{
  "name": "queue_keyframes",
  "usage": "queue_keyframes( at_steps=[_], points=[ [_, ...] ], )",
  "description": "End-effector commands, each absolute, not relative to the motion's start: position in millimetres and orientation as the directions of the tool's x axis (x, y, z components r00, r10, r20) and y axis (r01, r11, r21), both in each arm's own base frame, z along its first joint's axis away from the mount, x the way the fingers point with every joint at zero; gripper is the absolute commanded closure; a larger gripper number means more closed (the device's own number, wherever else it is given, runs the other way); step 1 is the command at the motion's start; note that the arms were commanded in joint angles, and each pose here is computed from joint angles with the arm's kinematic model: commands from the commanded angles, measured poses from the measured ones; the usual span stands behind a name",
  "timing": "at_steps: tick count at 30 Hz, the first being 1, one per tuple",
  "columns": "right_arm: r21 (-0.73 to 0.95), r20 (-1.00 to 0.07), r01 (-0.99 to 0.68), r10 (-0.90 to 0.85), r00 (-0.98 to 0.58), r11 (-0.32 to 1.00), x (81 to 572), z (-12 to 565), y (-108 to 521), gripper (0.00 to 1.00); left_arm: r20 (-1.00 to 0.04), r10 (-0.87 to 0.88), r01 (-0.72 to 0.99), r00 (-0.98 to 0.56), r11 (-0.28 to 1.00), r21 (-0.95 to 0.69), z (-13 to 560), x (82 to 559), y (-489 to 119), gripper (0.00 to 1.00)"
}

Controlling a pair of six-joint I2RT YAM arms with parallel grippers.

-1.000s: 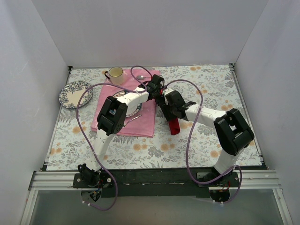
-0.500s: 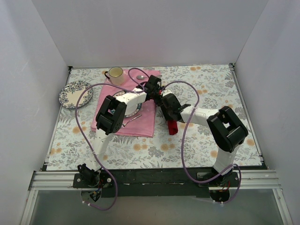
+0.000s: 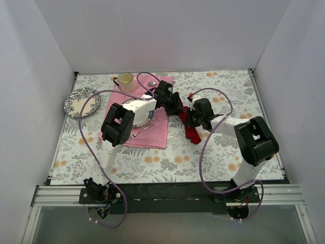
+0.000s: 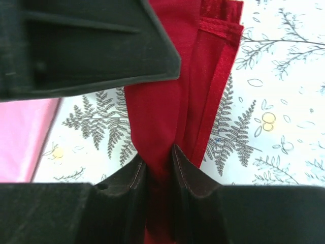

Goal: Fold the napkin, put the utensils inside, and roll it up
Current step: Roll the napkin with the utensil

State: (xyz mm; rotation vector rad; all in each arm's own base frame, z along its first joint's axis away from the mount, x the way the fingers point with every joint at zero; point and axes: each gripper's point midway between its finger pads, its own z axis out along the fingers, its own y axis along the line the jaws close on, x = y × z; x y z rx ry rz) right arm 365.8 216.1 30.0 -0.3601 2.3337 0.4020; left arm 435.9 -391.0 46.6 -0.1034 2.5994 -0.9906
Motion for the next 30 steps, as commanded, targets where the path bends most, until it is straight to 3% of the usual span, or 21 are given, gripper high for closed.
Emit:
queue_keyframes(
  at_steps=[1, 11, 18, 25, 30],
  points=[
    [0.385, -0.659, -0.453, -0.104, -0.745, 0.804, 351.8, 31.7, 232.2, 0.78, -0.390, -0.167, 0.144, -0.905, 0.743, -0.653, 100.9, 435.4, -376.8, 0.54],
    [0.665, -0.500, -0.365, 0.026, -0.865, 0.652, 348.2, 23.2, 224.9, 0.82, -0.401, -0.167, 0.142, -0.901, 0.759, -0.636, 114.6, 428.8, -363.0, 0.37],
    [0.826, -0.348, -0.245, 0.116, -0.930, 0.508, 341.1, 17.6, 215.4, 0.81, -0.364, -0.179, 0.127, -0.914, 0.727, -0.675, 110.7, 422.4, -369.3, 0.37],
    [0.883, -0.270, -0.178, 0.159, -0.950, 0.434, 341.1, 13.2, 205.2, 0.80, -0.320, -0.182, 0.126, -0.930, 0.659, -0.742, 101.3, 424.4, -397.5, 0.36],
    [0.895, -0.239, -0.152, 0.164, -0.957, 0.418, 343.3, 11.7, 197.6, 0.77, -0.310, -0.194, 0.110, -0.931, 0.660, -0.743, 84.0, 432.4, -404.9, 0.44]
  ],
)
